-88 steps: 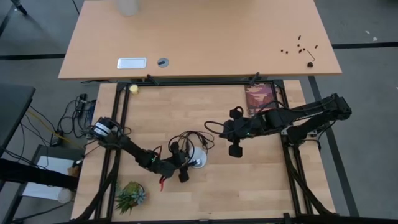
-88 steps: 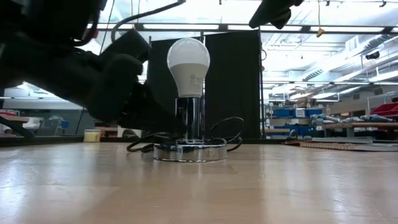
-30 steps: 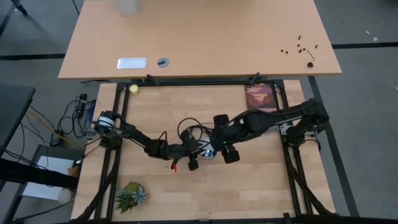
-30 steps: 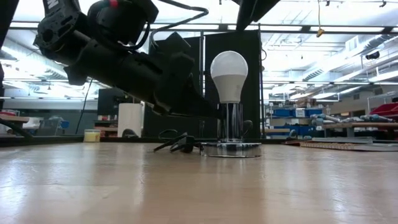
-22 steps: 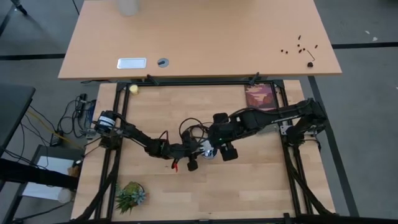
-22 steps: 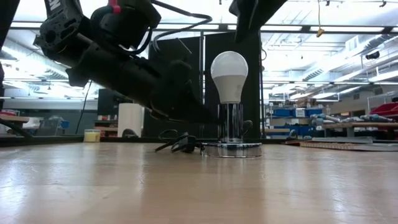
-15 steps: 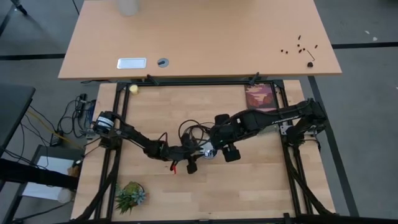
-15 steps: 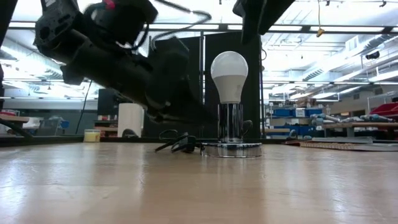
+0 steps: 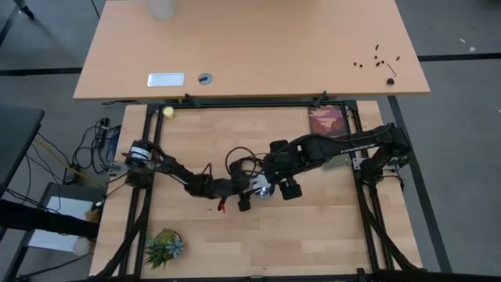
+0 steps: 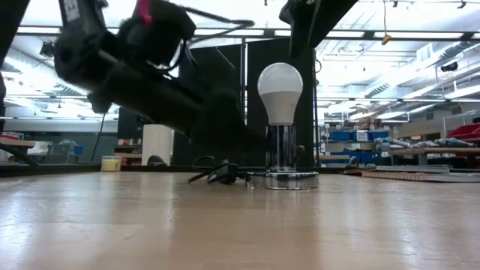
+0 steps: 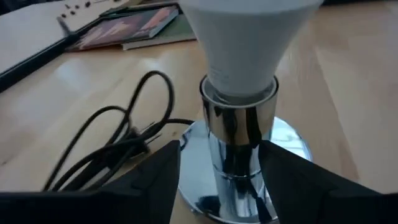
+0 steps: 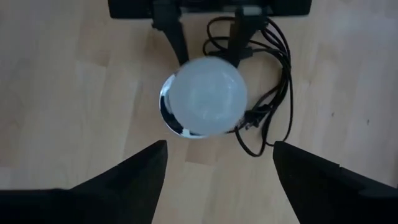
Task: Screw lightbulb
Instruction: Insert the lightbulb into the silver lamp
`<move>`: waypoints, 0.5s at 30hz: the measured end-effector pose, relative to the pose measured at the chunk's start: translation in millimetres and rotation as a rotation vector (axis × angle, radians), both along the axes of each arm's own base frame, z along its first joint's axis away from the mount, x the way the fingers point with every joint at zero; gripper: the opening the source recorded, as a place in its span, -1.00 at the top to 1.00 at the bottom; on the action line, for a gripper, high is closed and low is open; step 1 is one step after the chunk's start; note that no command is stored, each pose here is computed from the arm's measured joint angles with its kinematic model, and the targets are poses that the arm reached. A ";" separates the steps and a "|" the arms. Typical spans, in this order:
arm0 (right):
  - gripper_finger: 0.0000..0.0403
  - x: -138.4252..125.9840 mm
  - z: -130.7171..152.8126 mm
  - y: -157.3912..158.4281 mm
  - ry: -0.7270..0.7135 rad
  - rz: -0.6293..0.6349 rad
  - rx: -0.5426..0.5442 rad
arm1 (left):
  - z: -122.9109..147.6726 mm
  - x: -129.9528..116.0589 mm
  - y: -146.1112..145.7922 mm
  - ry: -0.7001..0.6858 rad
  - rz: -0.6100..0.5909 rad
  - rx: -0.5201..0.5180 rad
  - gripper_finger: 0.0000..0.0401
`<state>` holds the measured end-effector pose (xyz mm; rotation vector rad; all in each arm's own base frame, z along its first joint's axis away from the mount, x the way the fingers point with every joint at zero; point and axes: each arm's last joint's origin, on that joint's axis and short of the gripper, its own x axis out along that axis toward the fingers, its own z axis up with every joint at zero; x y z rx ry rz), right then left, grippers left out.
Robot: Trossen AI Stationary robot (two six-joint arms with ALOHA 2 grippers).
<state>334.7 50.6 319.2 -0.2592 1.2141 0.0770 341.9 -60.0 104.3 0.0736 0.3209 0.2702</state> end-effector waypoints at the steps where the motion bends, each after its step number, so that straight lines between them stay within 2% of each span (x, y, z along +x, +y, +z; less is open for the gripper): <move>1: -0.50 0.0 0.0 -0.3 0.000 -0.001 0.000 | -2.1 1.3 1.8 -0.012 -0.002 0.006 -0.11; 10: -0.49 -1.9 -0.8 -2.1 0.027 0.022 -0.007 | -18.3 15.5 11.4 -0.071 -0.068 -0.017 -0.05; 15: -0.54 -0.6 -0.6 -8.2 0.022 0.009 -0.008 | -22.7 26.4 11.4 -0.079 -0.039 -0.015 -0.04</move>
